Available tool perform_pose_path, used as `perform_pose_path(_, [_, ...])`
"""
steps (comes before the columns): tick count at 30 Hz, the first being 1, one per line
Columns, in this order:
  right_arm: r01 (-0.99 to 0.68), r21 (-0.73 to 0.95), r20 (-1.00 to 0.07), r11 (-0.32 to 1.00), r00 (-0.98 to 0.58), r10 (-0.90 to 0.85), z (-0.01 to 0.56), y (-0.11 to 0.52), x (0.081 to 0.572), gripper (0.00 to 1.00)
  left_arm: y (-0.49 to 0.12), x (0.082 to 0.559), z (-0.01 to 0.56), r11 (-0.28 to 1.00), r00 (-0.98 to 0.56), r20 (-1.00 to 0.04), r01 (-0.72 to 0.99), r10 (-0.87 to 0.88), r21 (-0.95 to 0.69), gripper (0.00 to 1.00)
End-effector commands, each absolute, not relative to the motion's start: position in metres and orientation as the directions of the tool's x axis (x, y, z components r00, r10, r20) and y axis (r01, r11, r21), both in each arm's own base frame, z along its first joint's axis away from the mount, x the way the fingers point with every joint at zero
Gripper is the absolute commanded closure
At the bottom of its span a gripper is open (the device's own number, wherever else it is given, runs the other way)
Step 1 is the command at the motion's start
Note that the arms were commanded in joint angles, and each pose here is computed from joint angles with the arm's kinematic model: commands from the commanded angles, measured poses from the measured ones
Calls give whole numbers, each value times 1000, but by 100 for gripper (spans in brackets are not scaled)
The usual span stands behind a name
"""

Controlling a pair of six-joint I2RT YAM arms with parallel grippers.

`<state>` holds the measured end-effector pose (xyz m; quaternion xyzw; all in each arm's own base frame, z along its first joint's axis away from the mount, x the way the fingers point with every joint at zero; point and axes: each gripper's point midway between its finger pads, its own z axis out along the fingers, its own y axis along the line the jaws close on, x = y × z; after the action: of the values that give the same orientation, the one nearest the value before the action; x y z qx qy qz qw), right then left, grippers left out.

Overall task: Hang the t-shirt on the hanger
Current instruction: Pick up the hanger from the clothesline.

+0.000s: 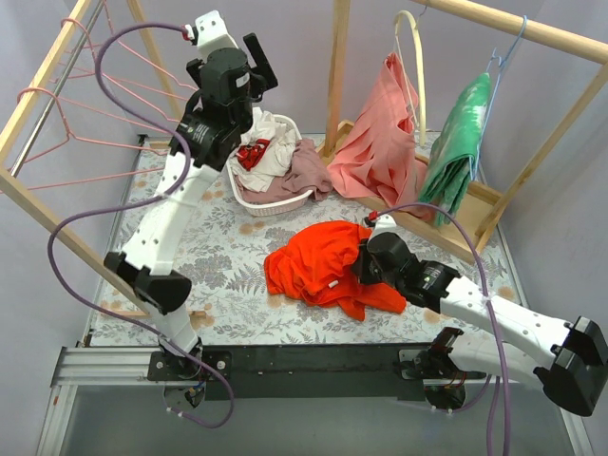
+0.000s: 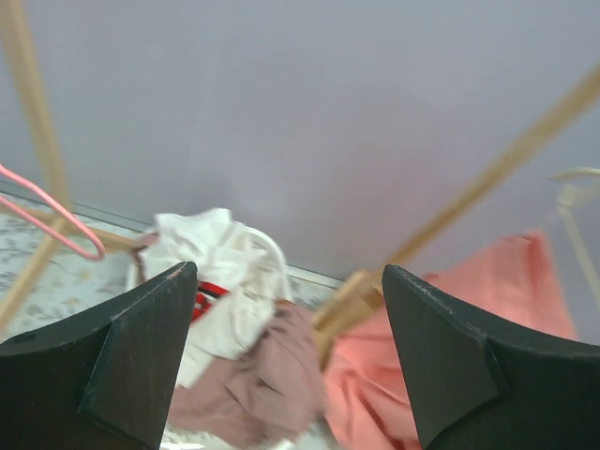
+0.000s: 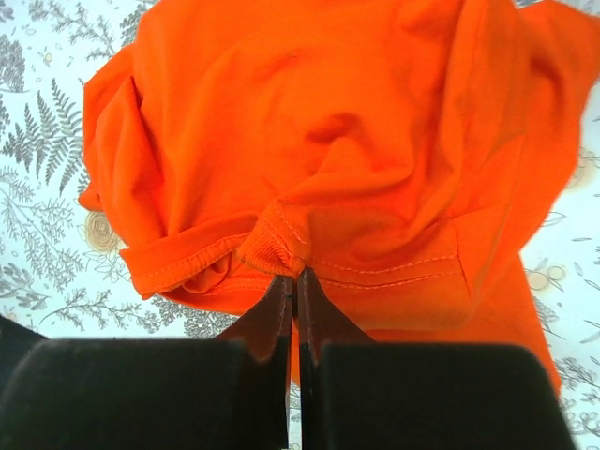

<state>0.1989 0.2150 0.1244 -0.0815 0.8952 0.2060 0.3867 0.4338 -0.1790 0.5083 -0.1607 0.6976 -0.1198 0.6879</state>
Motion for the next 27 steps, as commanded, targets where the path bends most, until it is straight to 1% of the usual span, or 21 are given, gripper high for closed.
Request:
perform_pose_path(1, [-376, 355, -727, 856, -687, -1, 130, 238, 199, 99, -130, 466, 514, 918, 125, -952, -256, -278, -301, 20])
perform_pose_path(2, [-382, 351, -726, 855, -688, -9, 127, 240, 200, 99, -116, 472, 520, 897, 180, -946, -308, -271, -316, 21])
perform_pose_path(4, [-395, 330, -716, 857, -697, -46, 117, 242, 200, 99, -99, 485, 509, 881, 187, -959, -386, -214, -272, 21])
perform_pose_path(5, [-401, 324, -715, 857, -697, -56, 115, 243, 200, 99, -89, 488, 511, 860, 220, -951, -419, -216, -292, 21])
perform_pose_path(7, [-411, 303, -703, 860, -705, -89, 107, 243, 200, 99, -71, 495, 505, 842, 227, -951, -453, -211, -295, 21])
perform_pose_path(16, [-425, 282, -672, 860, -727, -139, 89, 249, 200, 99, -46, 497, 495, 806, 292, -928, -477, -229, -349, 21])
perform_pose_path(18, [-423, 279, -665, 862, -733, -144, 86, 248, 200, 99, -42, 496, 490, 799, 293, -933, -498, -211, -337, 20])
perform_pose_path(27, [-431, 273, -647, 860, -744, -167, 78, 248, 196, 99, -9, 516, 485, 772, 321, -916, -508, -241, -381, 17])
